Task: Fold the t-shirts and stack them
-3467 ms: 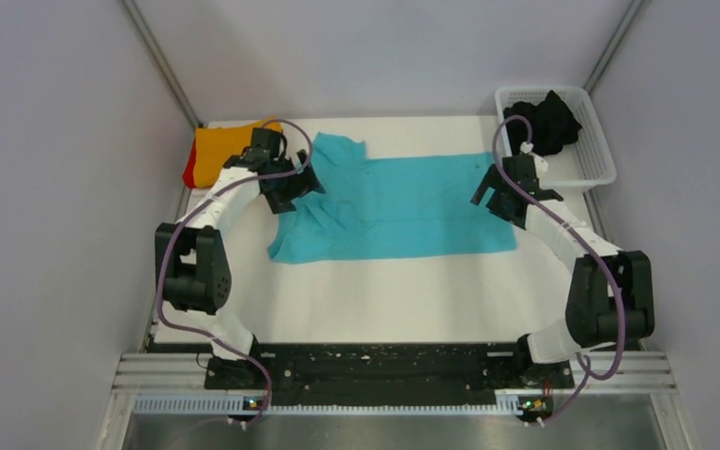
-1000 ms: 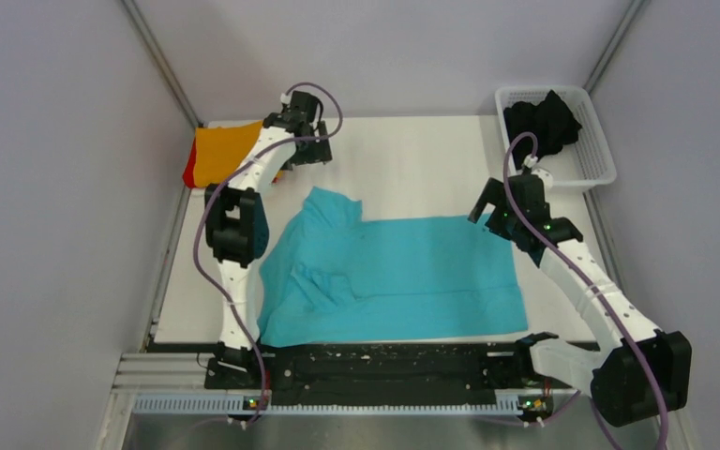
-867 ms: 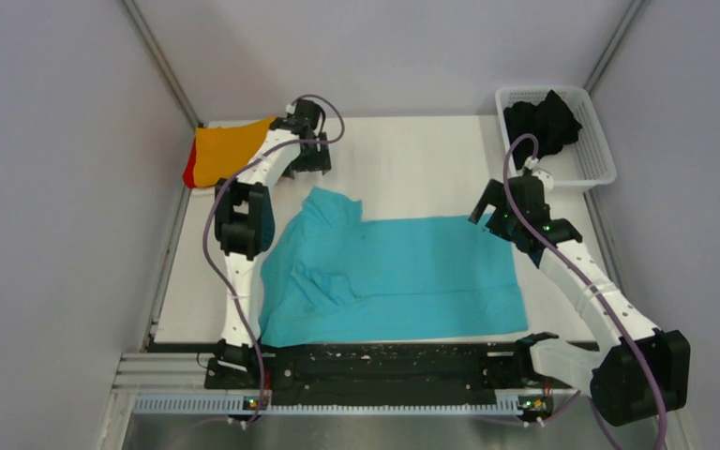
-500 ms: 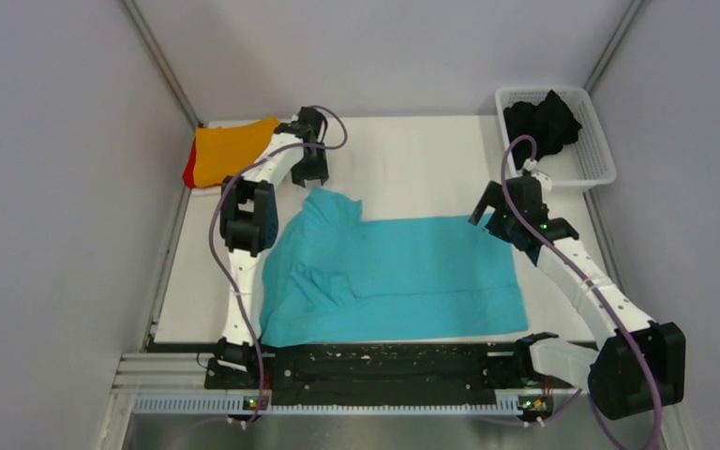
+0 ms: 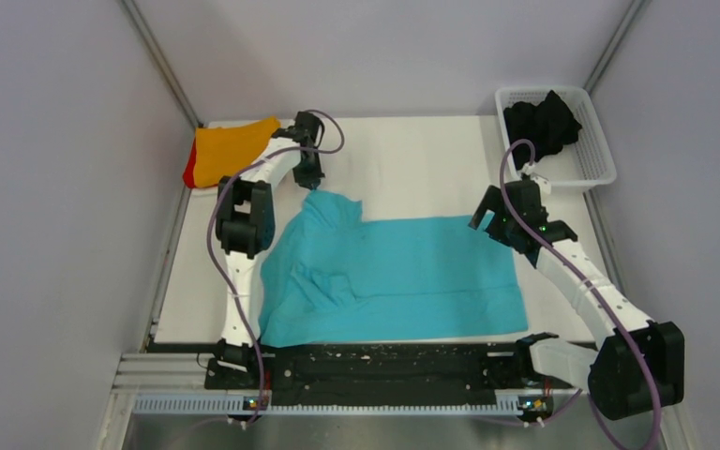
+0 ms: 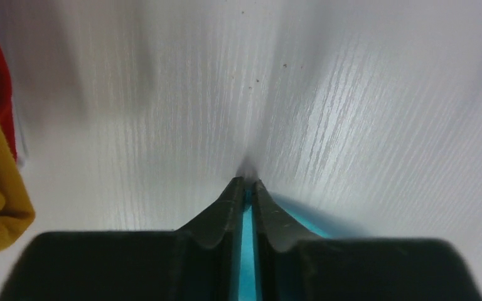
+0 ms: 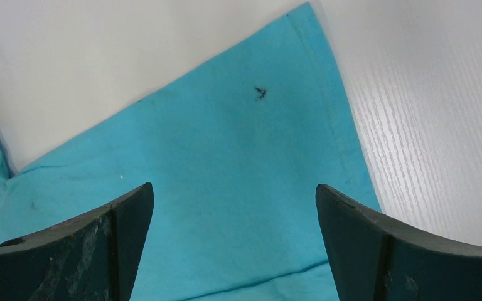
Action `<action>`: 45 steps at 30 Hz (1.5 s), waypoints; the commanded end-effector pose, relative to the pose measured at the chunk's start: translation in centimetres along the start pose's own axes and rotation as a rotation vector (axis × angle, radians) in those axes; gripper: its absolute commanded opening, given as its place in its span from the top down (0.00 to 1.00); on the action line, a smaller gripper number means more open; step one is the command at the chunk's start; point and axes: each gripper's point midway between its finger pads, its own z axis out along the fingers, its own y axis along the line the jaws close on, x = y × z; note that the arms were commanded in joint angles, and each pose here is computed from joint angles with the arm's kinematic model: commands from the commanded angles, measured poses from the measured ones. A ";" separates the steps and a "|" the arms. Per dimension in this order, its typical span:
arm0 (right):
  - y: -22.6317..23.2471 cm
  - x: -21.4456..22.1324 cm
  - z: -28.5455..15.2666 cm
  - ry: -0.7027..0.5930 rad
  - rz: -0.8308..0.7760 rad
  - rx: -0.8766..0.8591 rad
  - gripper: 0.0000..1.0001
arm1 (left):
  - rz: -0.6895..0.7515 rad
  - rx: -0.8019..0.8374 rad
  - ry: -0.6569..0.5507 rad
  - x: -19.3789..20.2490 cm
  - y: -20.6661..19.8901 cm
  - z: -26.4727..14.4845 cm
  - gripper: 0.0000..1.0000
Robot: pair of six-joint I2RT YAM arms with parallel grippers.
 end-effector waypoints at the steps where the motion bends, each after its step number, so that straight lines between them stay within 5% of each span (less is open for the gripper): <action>1: 0.1 -1.2 -0.2 -0.044 0.021 -0.006 0.01 | -0.010 0.021 0.065 2.1 -0.2 -0.2 0.90; 2: 0.1 -1.3 -0.1 -0.046 0.019 -0.005 0.01 | -0.010 0.015 0.058 2.0 -0.1 -0.2 1.00; 15: -2.1 -5.3 5.5 -0.122 -0.009 0.290 0.02 | -0.003 0.160 -0.102 -1.3 -2.5 -7.5 1.00; 24: -2.7 -7.0 12.2 -0.106 -0.051 0.453 0.08 | 0.007 0.267 -0.120 1.0 -3.4 -11.5 1.00; 34: -4.0 -4.6 14.6 -0.019 -0.079 0.521 0.14 | 0.024 0.289 -0.123 3.2 -3.9 -13.6 1.00; 39: -4.7 -3.2 14.9 0.018 -0.088 0.539 0.23 | 0.021 0.294 -0.133 3.4 -3.7 -14.3 1.00; 45: -5.2 -2.8 13.7 0.016 -0.069 0.548 0.47 | 0.013 0.296 -0.144 3.6 -3.6 -15.1 1.00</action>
